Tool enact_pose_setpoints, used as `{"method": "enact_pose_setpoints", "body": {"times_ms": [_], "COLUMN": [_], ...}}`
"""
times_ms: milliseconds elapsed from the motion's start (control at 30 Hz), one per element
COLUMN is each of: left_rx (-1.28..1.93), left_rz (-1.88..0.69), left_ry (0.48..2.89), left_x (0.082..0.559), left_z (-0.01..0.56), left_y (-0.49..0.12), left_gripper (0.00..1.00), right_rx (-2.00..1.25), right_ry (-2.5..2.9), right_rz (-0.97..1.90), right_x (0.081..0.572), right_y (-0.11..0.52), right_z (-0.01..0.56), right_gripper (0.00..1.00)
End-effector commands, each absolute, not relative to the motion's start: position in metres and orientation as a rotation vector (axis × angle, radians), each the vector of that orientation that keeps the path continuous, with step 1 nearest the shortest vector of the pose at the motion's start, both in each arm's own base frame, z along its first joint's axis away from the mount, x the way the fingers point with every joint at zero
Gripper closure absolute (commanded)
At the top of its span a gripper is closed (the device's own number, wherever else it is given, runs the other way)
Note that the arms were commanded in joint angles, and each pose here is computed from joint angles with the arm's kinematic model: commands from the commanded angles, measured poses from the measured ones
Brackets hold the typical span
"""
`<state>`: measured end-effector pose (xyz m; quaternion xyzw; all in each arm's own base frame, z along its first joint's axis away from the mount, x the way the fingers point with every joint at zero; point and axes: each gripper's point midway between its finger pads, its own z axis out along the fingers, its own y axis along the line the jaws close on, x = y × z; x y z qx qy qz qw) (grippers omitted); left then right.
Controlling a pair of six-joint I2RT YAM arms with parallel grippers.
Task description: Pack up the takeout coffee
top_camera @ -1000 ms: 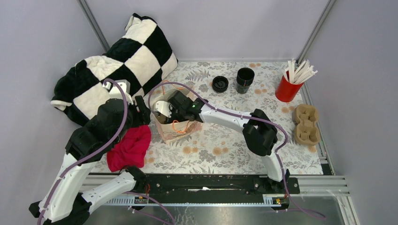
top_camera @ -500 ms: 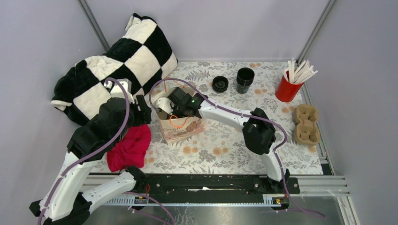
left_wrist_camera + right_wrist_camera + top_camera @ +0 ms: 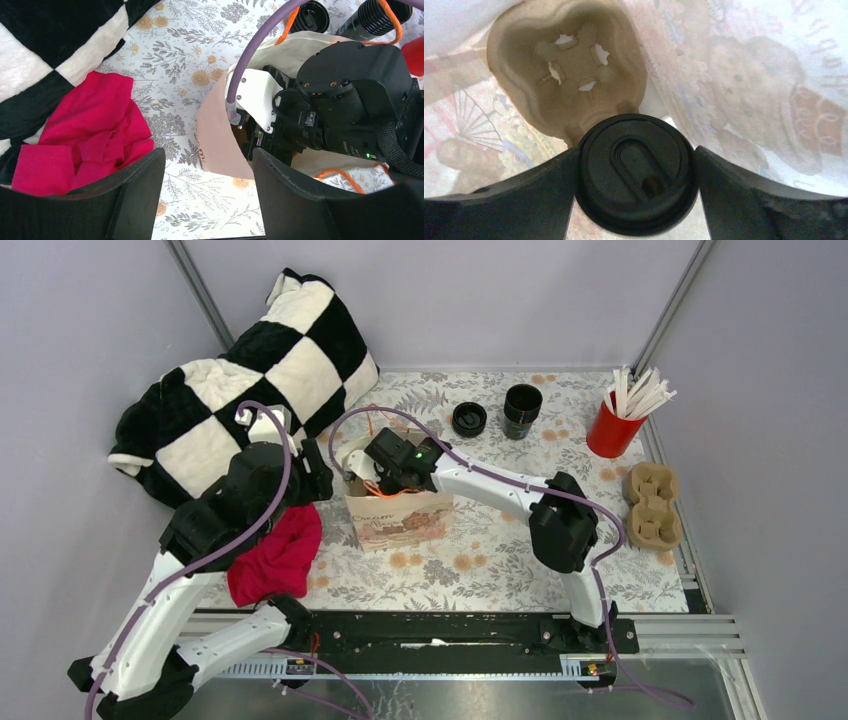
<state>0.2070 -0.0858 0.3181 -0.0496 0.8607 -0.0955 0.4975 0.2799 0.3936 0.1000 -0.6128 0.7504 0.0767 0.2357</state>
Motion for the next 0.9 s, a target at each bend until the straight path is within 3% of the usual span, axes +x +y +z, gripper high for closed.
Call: {"method": "enact_pose_setpoints", "body": {"times_ms": [0, 867], "left_rx": [-0.138, -0.129], "left_rz": [-0.298, -0.299], "left_ry": [2.058, 2.04], "left_x": [0.213, 0.229], "left_z": [0.327, 0.331], "left_y": [-0.097, -0.108], "left_gripper": [0.31, 0.37], "right_rx": [-1.621, -1.129], "right_ry": [2.152, 2.069], "right_rz": [0.177, 0.445], "right_x": [0.27, 0.26], "right_y": [0.369, 0.376], "right_z": [0.118, 0.285], "right_gripper": [0.02, 0.0]}}
